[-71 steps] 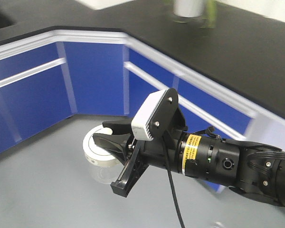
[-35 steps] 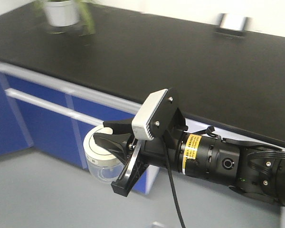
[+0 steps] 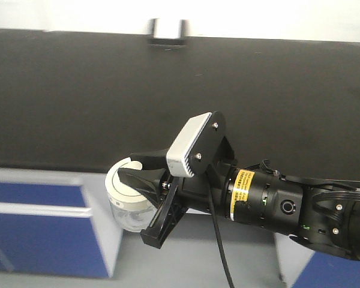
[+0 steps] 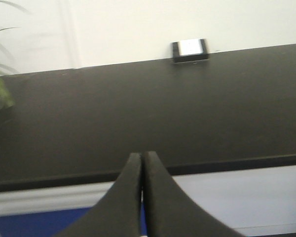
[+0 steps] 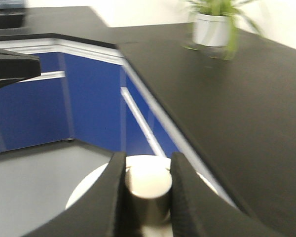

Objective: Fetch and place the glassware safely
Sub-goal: 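Hold the jar in the right gripper while driving to the black counter, then hold the jar above the black counter with the right gripper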

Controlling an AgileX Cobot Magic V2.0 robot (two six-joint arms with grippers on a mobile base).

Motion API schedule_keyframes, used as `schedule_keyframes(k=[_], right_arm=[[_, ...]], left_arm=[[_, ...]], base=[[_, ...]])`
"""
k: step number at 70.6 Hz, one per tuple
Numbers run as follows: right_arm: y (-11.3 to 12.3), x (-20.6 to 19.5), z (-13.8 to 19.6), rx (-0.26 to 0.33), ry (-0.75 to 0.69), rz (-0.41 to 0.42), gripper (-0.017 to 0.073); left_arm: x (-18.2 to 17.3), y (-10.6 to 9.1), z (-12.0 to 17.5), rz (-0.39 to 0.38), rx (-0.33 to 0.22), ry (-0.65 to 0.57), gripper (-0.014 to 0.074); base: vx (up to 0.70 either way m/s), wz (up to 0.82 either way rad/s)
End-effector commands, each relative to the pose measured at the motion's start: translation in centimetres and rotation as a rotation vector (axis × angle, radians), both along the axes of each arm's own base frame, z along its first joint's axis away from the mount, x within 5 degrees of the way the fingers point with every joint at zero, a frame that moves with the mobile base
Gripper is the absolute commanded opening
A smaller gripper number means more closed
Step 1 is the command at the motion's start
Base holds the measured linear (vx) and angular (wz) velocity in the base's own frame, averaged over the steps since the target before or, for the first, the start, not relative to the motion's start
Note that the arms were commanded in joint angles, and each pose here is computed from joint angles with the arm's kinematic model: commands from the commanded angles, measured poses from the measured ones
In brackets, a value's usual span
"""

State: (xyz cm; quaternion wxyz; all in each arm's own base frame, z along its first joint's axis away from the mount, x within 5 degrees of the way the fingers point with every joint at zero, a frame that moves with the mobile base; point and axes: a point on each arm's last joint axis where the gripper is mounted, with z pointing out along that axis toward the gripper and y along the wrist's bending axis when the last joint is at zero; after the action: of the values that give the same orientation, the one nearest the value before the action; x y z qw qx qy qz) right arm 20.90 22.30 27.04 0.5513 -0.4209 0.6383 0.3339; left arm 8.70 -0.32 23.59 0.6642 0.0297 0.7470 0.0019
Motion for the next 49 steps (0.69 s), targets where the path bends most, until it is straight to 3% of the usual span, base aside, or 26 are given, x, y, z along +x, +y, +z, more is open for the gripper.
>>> schedule_keyframes(k=[1,23,49], right_arm=[[-0.01,-0.45,2.85,0.126,-0.062,0.034,-0.0003],[-0.01,-0.45,2.85,0.126,-0.062,0.034,-0.0003],[-0.01,-0.45,2.85,0.126,-0.062,0.034,-0.0003]], left_arm=[[0.16,0.00,1.52,0.002,-0.014,-0.097,-0.0007],[0.16,0.00,1.52,0.002,-0.014,-0.097,-0.0007],[0.16,0.00,1.52,0.002,-0.014,-0.097,-0.0007]], base=[[0.18,-0.65],[0.19,-0.45],[0.21,-0.06]])
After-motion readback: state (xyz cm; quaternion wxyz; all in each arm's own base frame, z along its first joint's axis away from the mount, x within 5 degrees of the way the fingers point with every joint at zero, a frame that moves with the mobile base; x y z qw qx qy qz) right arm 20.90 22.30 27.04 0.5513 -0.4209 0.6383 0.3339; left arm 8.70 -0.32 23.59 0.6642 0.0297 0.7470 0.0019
